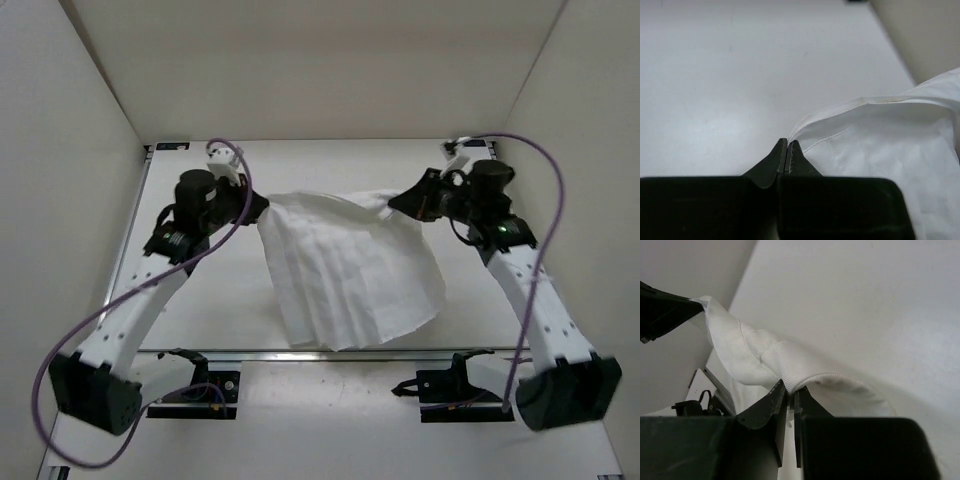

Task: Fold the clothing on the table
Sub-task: Flatten the skirt out

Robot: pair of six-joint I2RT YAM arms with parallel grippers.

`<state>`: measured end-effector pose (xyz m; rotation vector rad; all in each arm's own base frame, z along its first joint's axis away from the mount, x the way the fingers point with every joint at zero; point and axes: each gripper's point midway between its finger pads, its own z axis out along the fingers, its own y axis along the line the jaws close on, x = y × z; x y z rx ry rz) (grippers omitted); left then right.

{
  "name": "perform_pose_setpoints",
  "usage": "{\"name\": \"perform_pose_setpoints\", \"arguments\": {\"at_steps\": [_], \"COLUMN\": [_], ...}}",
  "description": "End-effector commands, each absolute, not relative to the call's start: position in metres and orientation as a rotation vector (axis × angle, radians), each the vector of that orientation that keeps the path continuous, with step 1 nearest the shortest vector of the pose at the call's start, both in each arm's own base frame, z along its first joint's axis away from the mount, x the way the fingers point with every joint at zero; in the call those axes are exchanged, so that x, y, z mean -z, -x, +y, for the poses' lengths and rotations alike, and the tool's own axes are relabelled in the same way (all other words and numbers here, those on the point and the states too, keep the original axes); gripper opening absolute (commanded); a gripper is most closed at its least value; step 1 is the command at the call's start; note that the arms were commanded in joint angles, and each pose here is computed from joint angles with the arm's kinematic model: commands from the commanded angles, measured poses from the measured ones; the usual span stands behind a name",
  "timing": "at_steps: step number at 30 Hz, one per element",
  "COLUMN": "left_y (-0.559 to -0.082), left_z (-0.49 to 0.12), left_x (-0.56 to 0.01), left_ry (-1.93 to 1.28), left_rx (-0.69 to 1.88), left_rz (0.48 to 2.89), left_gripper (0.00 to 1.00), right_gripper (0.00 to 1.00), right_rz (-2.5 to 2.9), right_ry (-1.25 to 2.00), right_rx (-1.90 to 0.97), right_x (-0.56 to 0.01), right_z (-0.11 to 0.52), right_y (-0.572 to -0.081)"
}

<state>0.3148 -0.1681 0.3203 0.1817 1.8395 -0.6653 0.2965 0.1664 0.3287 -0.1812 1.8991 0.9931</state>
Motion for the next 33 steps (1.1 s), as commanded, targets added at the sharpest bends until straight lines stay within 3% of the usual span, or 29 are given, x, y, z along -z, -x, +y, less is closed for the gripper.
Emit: {"name": "perform_pose_setpoints", "arguments": {"at_steps": [1,5,6,7,9,10,13,15,17,18,20,21,22,23,24,26,28,33], "left_y": [-0.35,-0.404,-0.423,-0.433,-0.472,-0.477,-0.511,-0.518,-0.515,-0.508,-0.488,-0.474,-0.456,-0.442,-0.434,-0.408,-0.392,-0.368], "left_z": [-0.163,-0.171,-0.172,-0.174,-0.18,-0.178,-0.187,-0.186,-0.182,-0.184,-0.195,-0.196,-0.201,-0.203,-0.206,-0.215,-0.219,-0.227], "left_x": [-0.269,-0.209,-0.199,-0.193,-0.184,-0.179,-0.187,-0.193,-0.192,-0.195,-0.198,-0.196,-0.189,-0.169,-0.178,-0.155,-0.138,-0.094], "left_ry": [-0.119,-0.097,-0.082,-0.087,-0.088,-0.096,-0.119,-0.113,-0.091,-0.093,-0.119,-0.119,-0.138,-0.129,-0.121,-0.111,-0.1,-0.064], "left_rx": [0.603,0.591,0.582,0.59,0.565,0.535,0.488,0.476,0.453,0.447,0.491,0.512,0.522,0.512,0.533,0.583,0.605,0.645], "left_rz": [1.939,2.071,2.097,2.11,2.14,2.162,2.154,2.147,2.16,2.162,2.155,2.154,2.166,2.196,2.161,2.197,2.23,2.306], "left_gripper": [0.0,0.0,0.2,0.33,0.7,0.98,0.99,0.99,0.98,0.99,0.9,0.86,0.72,0.55,0.46,0.09,0.0,0.0], "right_gripper": [0.0,0.04,0.22,0.29,0.49,0.54,0.66,0.66,0.65,0.56,0.19,0.11,0.04,0.0,0.0,0.0,0.0,0.0], "right_rz": [2.071,2.201,2.219,2.266,2.276,2.278,2.228,2.208,2.213,2.219,2.235,2.255,2.244,2.283,2.317,2.366,2.43,2.466], "right_ry": [0.088,0.044,0.029,0.015,0.007,0.008,0.023,0.03,0.048,0.064,0.111,0.14,0.175,0.207,0.225,0.28,0.318,0.375], "right_rx": [-1.013,-1.0,-0.981,-0.962,-0.942,-0.928,-0.895,-0.91,-0.936,-0.956,-0.974,-0.963,-0.968,-0.973,-0.957,-0.938,-0.892,-0.862], "right_x": [-0.251,-0.194,-0.188,-0.174,-0.173,-0.174,-0.189,-0.186,-0.181,-0.179,-0.173,-0.164,-0.168,-0.152,-0.141,-0.127,-0.109,-0.09], "right_z": [0.171,0.172,0.169,0.167,0.16,0.158,0.151,0.15,0.151,0.154,0.161,0.166,0.172,0.179,0.181,0.193,0.199,0.216], "right_y": [-0.332,-0.383,-0.392,-0.409,-0.439,-0.456,-0.49,-0.501,-0.5,-0.496,-0.486,-0.476,-0.47,-0.457,-0.444,-0.42,-0.392,-0.36]}}
